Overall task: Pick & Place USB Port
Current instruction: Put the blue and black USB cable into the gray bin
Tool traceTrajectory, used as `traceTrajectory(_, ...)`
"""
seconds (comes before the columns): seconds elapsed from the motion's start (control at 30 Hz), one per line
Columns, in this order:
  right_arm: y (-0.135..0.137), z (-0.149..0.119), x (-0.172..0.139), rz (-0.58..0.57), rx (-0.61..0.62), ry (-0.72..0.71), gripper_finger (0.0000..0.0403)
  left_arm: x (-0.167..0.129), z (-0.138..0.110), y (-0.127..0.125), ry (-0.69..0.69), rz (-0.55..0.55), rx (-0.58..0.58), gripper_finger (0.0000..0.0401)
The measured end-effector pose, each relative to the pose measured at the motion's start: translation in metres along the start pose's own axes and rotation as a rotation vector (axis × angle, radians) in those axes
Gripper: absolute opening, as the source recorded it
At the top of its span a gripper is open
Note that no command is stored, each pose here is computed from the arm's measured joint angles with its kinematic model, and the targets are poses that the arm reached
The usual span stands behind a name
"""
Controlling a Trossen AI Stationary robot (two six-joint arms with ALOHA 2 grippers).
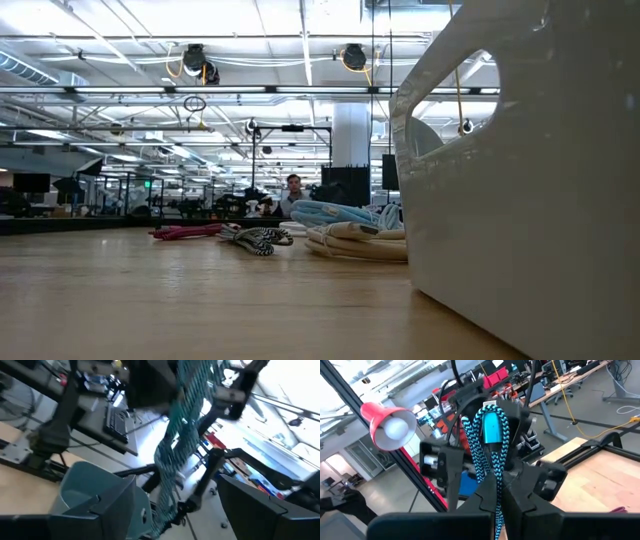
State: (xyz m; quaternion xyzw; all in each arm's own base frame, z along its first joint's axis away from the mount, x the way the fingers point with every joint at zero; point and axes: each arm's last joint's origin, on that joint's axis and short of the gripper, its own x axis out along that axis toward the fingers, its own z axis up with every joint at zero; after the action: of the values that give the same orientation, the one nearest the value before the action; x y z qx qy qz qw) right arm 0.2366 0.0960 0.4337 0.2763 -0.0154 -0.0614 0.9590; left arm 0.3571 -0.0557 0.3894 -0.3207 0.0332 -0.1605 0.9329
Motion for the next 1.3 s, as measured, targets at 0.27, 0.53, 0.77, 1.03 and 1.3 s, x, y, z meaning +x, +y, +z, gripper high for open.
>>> traceTrajectory(0.27,0.0005,-0.0063,0.0058,-0.008,-0.012,0.017,0.0,0.0003,0.0004,-0.0003,-0.049,0.055,0.003,0.0264)
traceTrajectory(0.53,-0.001,-0.0053,0.0068,-0.015,-0.015,0.012,0.0,0.0008,-0.0013,-0.0024,-0.046,0.052,0.002,0.0226)
traceTrajectory(0.77,-0.002,-0.0065,0.0091,-0.023,-0.018,0.014,0.0,0.0007,-0.0007,-0.0016,-0.063,0.074,-0.005,0.0164)
traceTrajectory(1.03,-0.0022,-0.0062,0.009,-0.025,-0.02,0.011,0.0,0.0006,-0.0007,-0.0012,-0.073,0.088,-0.025,0.0083)
traceTrajectory(1.3,-0.0014,-0.0058,0.0075,-0.015,-0.02,0.015,0.0042,0.001,-0.0022,-0.0025,-0.072,0.091,-0.06,0.0023)
